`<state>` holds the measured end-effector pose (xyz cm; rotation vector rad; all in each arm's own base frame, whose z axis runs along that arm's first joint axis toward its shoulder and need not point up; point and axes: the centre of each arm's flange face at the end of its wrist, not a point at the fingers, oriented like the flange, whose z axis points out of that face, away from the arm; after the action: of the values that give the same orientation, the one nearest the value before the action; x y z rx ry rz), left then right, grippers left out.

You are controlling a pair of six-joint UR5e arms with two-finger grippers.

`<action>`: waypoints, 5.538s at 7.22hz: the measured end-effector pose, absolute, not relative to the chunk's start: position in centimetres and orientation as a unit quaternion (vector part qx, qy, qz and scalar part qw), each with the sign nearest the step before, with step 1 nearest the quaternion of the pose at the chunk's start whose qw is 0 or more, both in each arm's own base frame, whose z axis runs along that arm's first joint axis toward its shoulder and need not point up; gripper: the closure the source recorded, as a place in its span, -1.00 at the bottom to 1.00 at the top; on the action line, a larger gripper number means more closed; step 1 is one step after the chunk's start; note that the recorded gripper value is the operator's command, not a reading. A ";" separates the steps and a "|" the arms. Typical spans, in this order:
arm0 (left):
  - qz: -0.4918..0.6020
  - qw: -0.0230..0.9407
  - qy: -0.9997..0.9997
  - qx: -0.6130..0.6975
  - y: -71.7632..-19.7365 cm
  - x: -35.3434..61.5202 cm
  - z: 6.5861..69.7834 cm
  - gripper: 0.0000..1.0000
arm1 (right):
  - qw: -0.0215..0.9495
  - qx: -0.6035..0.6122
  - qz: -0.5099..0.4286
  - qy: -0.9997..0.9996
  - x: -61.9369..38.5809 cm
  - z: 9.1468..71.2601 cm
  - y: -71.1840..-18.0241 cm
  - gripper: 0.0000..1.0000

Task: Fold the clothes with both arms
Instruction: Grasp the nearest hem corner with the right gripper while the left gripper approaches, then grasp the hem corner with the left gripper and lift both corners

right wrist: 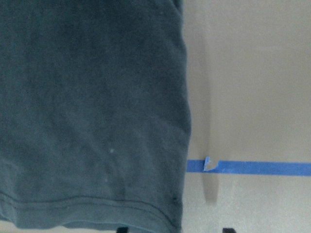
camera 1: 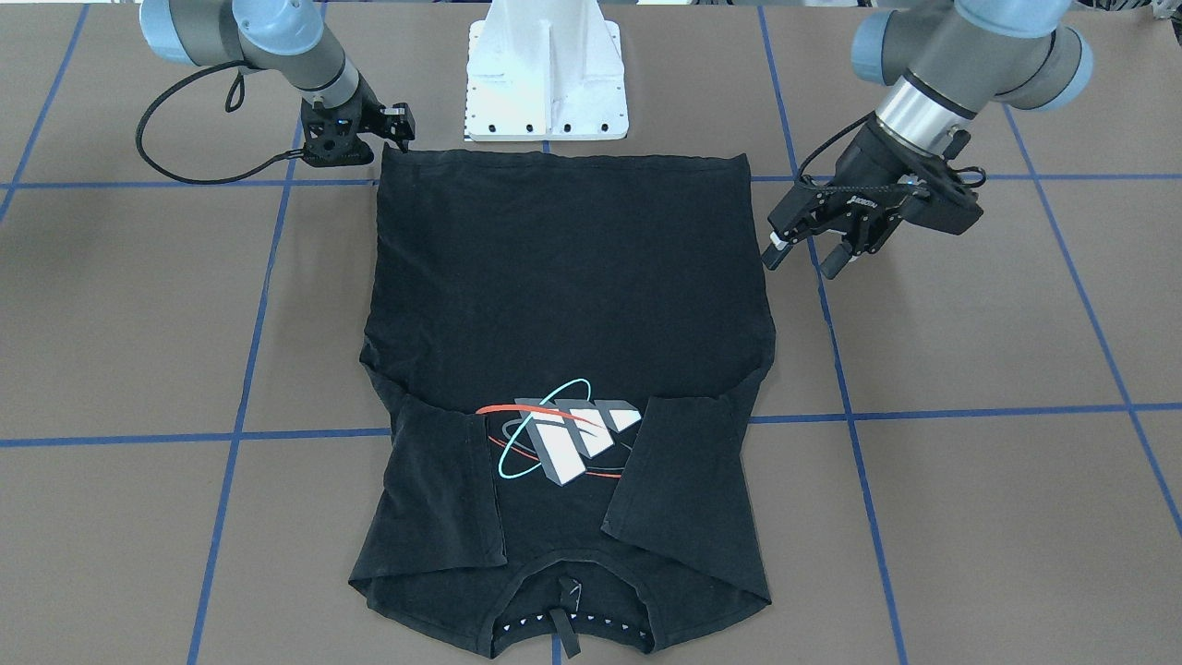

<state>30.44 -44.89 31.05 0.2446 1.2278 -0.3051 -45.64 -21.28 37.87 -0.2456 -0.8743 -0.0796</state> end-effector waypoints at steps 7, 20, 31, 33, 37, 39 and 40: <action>-0.147 0.801 0.568 0.119 -45.0 30.3 31.4 -0.99 | 0.899 -0.123 -0.046 -0.418 -47.2 38.1 -20.7 0.91; -0.134 0.800 0.584 -0.007 -28.0 34.2 43.5 -0.99 | 0.861 -0.119 -0.007 -0.495 -42.7 30.1 -22.0 1.00; -0.145 0.807 0.569 -0.067 -19.8 40.8 44.3 -0.81 | 0.849 -0.111 -0.008 -0.517 -41.1 27.8 -22.3 1.00; -0.141 0.808 0.567 -0.070 -19.4 41.4 44.1 -0.81 | 0.849 -0.111 -0.008 -0.517 -41.1 27.8 -22.3 1.00; -0.140 0.814 0.559 -0.072 -19.4 42.7 43.5 -0.45 | 0.849 -0.113 -0.008 -0.517 -41.0 27.9 -22.3 1.00; -0.141 0.814 0.558 -0.072 -19.5 42.7 43.5 -0.16 | 0.849 -0.114 -0.008 -0.516 -41.0 27.9 -22.3 1.00; -0.141 0.815 0.557 -0.071 -19.5 42.6 43.6 0.00 | 0.849 -0.115 -0.008 -0.516 -41.0 27.9 -22.3 1.00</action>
<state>42.63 -19.45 43.62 -0.1523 1.1893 -0.3010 -41.02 -22.32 27.95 -0.2414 -1.0872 -0.0177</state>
